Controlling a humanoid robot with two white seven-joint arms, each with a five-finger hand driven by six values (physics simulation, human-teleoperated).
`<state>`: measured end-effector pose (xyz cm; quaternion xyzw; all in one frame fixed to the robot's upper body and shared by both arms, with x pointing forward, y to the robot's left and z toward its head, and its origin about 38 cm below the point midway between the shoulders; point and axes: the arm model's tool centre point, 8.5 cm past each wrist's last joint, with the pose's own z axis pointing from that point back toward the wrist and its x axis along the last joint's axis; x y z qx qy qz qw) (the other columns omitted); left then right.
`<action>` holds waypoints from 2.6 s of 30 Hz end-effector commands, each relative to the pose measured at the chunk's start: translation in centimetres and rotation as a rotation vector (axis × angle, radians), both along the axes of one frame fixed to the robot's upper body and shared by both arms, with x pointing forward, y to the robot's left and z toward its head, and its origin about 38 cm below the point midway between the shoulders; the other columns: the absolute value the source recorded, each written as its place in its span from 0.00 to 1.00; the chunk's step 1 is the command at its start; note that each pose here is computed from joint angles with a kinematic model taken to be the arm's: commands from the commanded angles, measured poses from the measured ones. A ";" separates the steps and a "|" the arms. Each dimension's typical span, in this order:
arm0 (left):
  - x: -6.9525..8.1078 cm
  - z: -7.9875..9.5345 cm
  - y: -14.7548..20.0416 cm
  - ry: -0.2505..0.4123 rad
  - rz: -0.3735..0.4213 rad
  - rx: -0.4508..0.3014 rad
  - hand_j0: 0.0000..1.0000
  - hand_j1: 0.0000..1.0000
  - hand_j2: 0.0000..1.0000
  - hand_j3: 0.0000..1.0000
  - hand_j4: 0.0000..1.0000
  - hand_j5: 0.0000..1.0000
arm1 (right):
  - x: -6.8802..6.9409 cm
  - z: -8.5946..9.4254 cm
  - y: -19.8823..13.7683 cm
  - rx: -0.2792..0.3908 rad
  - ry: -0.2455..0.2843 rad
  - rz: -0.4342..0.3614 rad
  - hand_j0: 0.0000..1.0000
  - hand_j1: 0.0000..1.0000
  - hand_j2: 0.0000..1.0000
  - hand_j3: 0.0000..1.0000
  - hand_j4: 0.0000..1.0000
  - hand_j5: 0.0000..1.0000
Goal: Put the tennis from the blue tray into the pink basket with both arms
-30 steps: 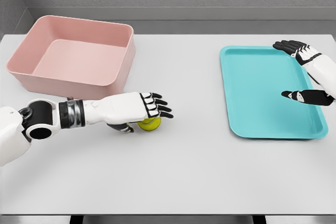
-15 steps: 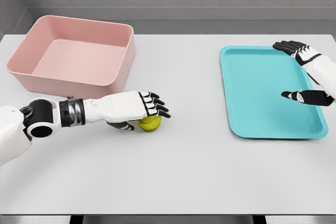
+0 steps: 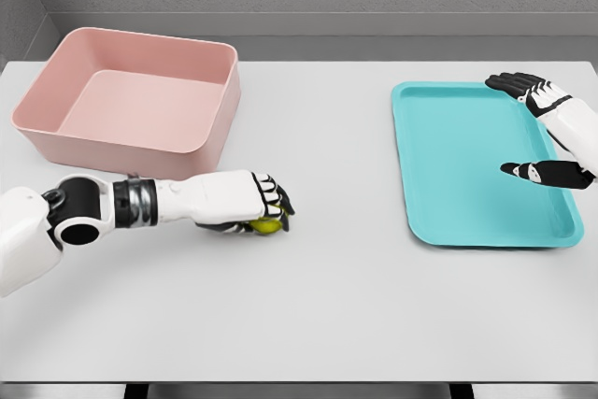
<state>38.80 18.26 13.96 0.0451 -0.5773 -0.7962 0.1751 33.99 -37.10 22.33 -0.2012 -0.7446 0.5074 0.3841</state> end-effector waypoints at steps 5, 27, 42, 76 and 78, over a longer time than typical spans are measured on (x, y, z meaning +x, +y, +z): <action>0.0 0.6 0.0 0.003 -0.002 -0.015 0.61 0.61 0.61 0.61 0.61 0.61 | 0.0 0.1 -0.1 0.007 -0.001 -0.001 1.00 1.00 1.00 1.00 1.00 1.00; -0.5 6.9 -0.1 -0.088 -0.034 -0.141 0.62 0.62 0.62 0.62 0.62 0.62 | 0.0 0.1 -0.1 0.009 0.000 -0.002 1.00 1.00 1.00 1.00 1.00 1.00; 0.8 11.0 1.9 -0.174 0.022 -0.203 0.62 0.62 0.62 0.62 0.62 0.62 | 0.0 0.1 -0.1 0.009 0.000 -0.002 1.00 1.00 1.00 1.00 1.00 1.00; 7.3 11.4 11.7 -0.174 0.368 -0.194 0.62 0.62 0.62 0.62 0.62 0.62 | 0.0 0.1 -0.1 0.010 -0.001 -0.002 1.00 1.00 1.00 1.00 1.00 1.00; 7.8 11.7 13.3 -0.171 0.419 -0.217 0.77 0.77 0.77 0.77 0.77 0.77 | 0.0 0.1 -0.1 0.010 -0.001 -0.002 1.00 1.00 1.00 1.00 1.00 1.00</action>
